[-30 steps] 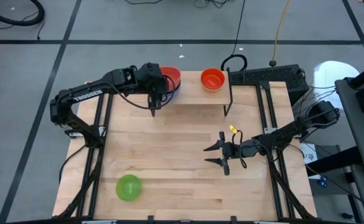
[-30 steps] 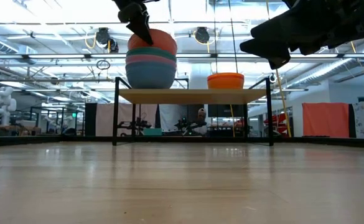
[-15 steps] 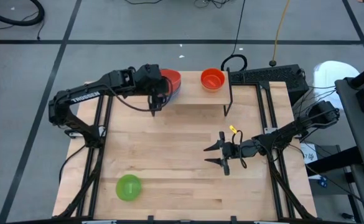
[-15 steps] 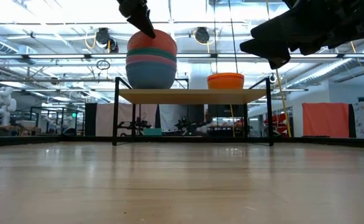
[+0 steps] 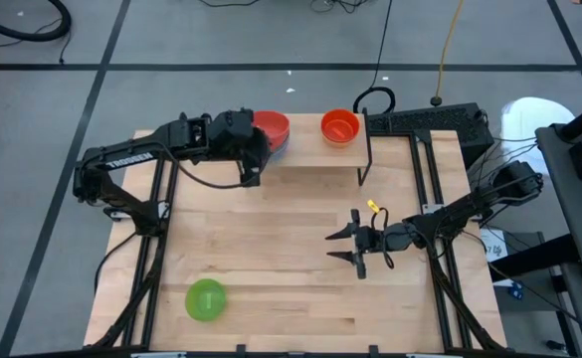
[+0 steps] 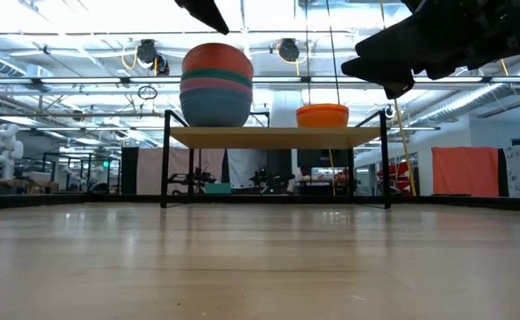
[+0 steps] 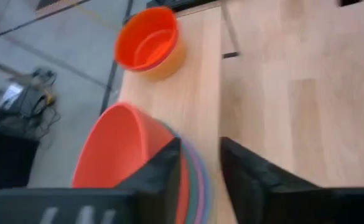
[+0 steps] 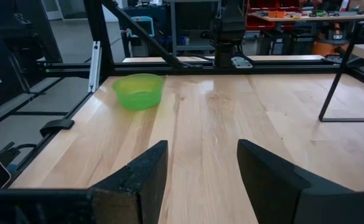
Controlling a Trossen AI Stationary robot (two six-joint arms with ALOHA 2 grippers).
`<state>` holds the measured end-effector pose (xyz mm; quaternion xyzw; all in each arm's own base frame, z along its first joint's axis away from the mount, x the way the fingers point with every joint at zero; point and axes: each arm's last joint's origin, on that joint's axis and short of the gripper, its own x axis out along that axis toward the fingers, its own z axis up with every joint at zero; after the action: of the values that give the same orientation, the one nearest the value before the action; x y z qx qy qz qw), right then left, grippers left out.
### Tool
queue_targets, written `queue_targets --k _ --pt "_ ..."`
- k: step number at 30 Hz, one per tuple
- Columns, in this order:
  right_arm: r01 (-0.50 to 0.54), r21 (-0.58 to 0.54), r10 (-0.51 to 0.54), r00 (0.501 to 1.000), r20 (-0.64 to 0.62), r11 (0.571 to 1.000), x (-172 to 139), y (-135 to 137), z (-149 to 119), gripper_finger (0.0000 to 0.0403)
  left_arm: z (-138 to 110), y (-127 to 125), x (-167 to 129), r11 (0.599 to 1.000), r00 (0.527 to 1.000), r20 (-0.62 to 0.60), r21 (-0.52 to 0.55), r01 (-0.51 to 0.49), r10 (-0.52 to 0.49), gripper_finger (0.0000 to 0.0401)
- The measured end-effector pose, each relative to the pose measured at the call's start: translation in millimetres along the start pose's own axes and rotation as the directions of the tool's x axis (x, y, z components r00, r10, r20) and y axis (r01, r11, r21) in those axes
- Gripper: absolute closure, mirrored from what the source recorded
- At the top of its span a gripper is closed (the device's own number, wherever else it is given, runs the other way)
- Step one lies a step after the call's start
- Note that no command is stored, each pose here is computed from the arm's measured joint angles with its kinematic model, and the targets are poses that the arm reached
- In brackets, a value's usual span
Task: Place and stack bowls onto a shelf
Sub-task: Stack the orange bowl on top of the green bowl on the shelf
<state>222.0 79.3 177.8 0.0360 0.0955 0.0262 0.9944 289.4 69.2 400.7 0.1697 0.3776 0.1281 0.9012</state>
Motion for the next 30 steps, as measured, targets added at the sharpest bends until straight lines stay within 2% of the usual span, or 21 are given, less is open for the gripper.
queue_targets --k 4,7,14,17,21,25,30 --pt "-0.001 0.001 0.001 1.000 0.000 1.000 0.0 0.0 0.0 0.0218 -5.2 1.0 8.5 0.992 0.991 -0.049 -0.008 -0.124 0.124 0.0343" --pt "-0.001 0.003 0.001 1.000 0.000 1.000 0.0 0.0 0.0 0.0218 -8.8 -2.2 16.6 0.993 0.992 -0.046 -0.008 -0.122 0.121 0.0365" --pt "-0.002 0.005 0.002 1.000 0.003 1.000 0.0 0.1 0.3 0.0218 -23.2 -14.8 35.8 0.997 0.993 -0.085 -0.001 -0.082 0.082 0.0375" --pt "-0.002 0.005 0.002 1.000 0.003 1.000 0.0 0.1 0.3 0.0218 -20.6 -19.8 29.7 0.997 0.995 -0.064 0.010 -0.076 0.076 0.0375" --pt "-0.002 0.002 0.002 1.000 0.003 1.000 0.0 0.1 0.3 0.0218 -11.5 -25.5 13.1 0.985 0.985 0.000 0.028 -0.170 0.170 0.0374" --pt "-0.002 0.001 0.002 1.000 0.000 1.000 0.0 0.1 0.1 0.0218 -11.4 -24.1 0.8 0.944 0.945 -0.030 0.065 -0.324 0.326 0.0337" --pt "-0.003 -0.006 0.003 1.000 0.005 1.000 0.1 0.2 0.7 0.0218 -21.0 -22.0 9.6 0.941 0.936 -0.113 0.108 -0.322 0.334 0.0221"
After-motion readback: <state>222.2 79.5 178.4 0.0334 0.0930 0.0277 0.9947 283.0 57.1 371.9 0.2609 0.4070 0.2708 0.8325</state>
